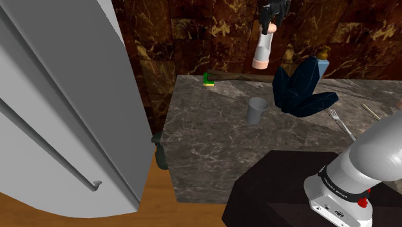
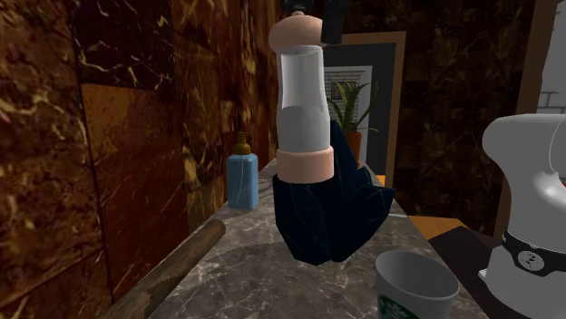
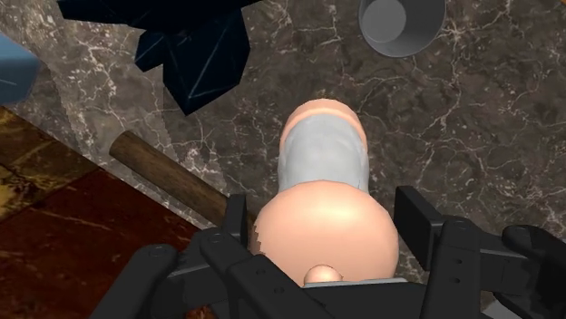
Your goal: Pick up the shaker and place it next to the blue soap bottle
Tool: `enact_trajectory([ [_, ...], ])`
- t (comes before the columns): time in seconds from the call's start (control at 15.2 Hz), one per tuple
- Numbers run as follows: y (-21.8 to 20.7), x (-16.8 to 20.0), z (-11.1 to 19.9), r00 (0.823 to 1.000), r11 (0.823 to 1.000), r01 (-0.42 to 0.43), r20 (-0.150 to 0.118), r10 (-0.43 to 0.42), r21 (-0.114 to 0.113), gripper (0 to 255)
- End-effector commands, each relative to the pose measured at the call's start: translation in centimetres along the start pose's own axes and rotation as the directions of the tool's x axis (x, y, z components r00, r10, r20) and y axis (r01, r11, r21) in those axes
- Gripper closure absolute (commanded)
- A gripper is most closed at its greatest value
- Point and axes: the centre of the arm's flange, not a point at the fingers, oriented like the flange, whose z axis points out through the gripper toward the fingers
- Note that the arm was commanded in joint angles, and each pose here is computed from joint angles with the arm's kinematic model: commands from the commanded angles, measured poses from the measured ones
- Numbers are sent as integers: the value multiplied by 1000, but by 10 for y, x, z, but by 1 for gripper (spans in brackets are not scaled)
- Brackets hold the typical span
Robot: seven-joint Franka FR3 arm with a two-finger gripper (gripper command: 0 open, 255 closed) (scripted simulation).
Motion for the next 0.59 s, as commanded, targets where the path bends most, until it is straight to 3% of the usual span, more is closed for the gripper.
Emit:
enact_trajectory([
  [0.0, 1, 0, -10, 1000, 1000, 0, 0, 0, 0, 255],
  [0.53, 7, 0, -52, 1000, 1000, 0, 0, 0, 0, 255],
])
